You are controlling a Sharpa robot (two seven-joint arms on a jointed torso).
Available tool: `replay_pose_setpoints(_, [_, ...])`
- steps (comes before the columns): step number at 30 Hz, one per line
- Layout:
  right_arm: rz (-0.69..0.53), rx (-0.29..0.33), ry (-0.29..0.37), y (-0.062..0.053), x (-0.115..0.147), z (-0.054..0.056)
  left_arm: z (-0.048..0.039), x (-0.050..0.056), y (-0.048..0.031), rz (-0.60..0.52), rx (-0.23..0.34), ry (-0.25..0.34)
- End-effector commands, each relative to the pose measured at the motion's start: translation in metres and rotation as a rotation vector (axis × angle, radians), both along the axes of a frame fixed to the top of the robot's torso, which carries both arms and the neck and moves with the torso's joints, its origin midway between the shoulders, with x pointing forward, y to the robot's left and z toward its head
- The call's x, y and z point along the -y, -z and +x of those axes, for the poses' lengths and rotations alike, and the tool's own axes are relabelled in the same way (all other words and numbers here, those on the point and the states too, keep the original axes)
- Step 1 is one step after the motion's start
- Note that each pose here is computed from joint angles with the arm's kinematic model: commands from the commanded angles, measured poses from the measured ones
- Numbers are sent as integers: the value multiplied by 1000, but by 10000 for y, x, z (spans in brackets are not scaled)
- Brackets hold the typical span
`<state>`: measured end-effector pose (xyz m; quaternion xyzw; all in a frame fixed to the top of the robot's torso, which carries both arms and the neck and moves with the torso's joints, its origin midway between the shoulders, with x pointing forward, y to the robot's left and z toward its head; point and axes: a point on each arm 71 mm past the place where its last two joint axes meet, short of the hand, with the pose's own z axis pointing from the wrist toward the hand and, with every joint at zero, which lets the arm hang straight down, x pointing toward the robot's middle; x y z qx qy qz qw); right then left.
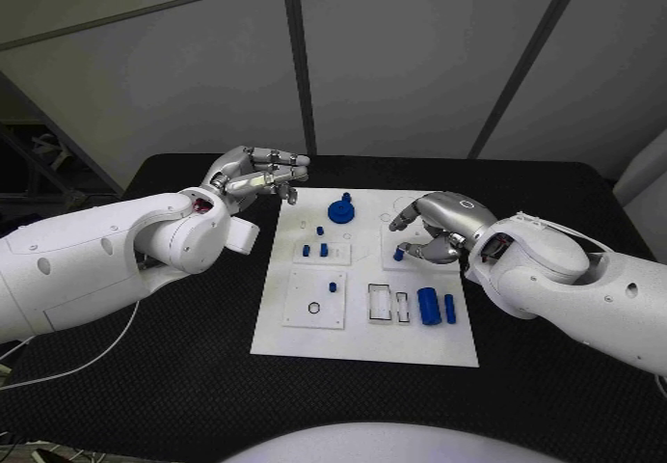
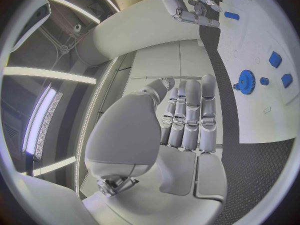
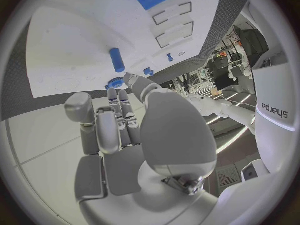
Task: Assemble the parts on the task board
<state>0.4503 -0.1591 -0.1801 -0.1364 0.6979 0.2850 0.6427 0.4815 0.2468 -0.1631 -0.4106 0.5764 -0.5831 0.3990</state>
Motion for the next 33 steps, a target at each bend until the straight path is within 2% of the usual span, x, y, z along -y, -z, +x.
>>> replay_pose_setpoints(1, [-69, -45, 11, 43, 25, 18, 0, 18, -6, -6, -1, 15])
replay_pose_setpoints(12, [-123, -88, 3, 95, 23, 29, 2, 14, -3, -5, -2, 15])
replay_pose_setpoints(33, [-136, -106, -11, 142, -61, 73, 2, 17, -2, -5, -4, 16])
